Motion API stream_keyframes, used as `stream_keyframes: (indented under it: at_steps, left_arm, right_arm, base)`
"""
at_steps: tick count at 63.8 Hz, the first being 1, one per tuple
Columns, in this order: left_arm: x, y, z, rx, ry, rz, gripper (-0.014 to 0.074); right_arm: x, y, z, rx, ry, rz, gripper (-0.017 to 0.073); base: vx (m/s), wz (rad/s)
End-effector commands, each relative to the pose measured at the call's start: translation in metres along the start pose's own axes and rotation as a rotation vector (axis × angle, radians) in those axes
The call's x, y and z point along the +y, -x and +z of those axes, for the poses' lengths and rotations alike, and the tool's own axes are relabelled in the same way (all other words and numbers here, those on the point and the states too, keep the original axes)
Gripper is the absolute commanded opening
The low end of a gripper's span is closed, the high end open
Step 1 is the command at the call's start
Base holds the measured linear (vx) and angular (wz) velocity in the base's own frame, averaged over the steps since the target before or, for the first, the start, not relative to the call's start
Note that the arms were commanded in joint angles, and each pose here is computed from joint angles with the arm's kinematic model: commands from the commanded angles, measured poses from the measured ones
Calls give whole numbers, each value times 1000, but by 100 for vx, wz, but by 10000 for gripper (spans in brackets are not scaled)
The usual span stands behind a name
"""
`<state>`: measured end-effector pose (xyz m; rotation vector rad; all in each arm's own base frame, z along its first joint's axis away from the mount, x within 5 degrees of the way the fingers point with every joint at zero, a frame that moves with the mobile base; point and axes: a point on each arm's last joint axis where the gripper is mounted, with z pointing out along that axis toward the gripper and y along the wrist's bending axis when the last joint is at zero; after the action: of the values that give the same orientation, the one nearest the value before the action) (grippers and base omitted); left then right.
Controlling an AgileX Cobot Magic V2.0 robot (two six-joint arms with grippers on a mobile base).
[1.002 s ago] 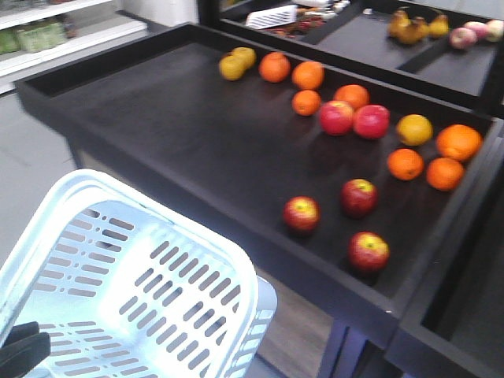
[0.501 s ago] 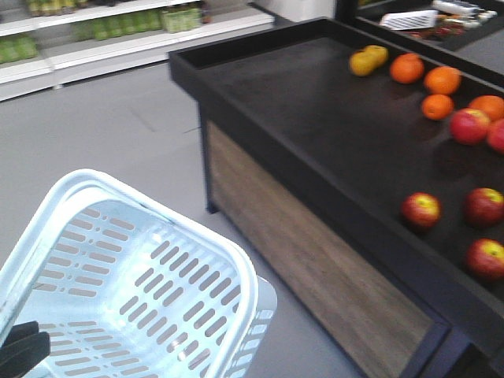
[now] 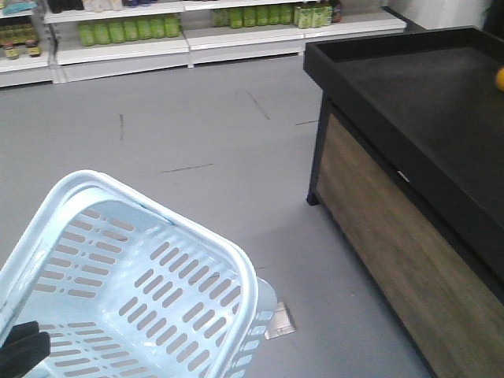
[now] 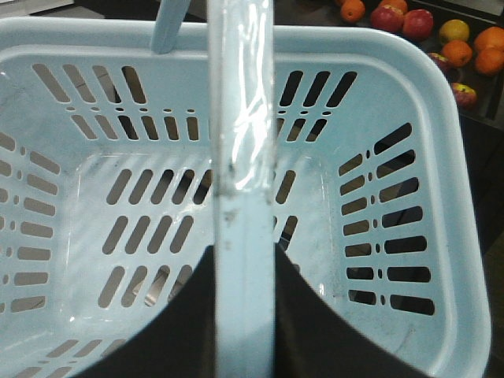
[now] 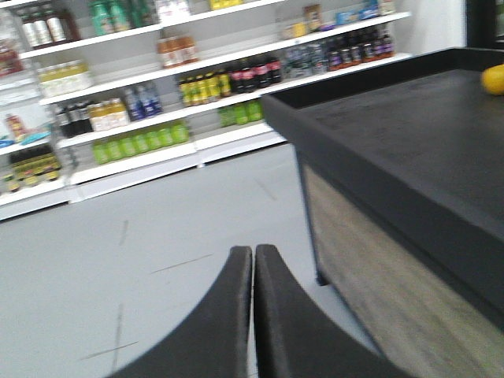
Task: Pick three apples into basket with both arms
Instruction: 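Drive the base around the table while holding the basket in the left gripper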
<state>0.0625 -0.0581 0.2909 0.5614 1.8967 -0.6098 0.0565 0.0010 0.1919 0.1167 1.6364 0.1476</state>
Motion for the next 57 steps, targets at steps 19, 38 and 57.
stream_keyframes:
  at_steps: [19,38,57]
  left_arm:
    - [0,18,-4,-119,20,-30,-6]
    - [0,18,-4,-119,20,-30,-6]
    - [0,18,-4,-119,20,-30,-6]
  right_arm:
    - [1,3,0,-77,13,-15,-8]
    - [1,3,0,-77,13,-15,-8]
    - [1,3,0,-77,13,-15,-8]
  base:
    - [-11,51]
    - [-2,35]
    - [6,20]
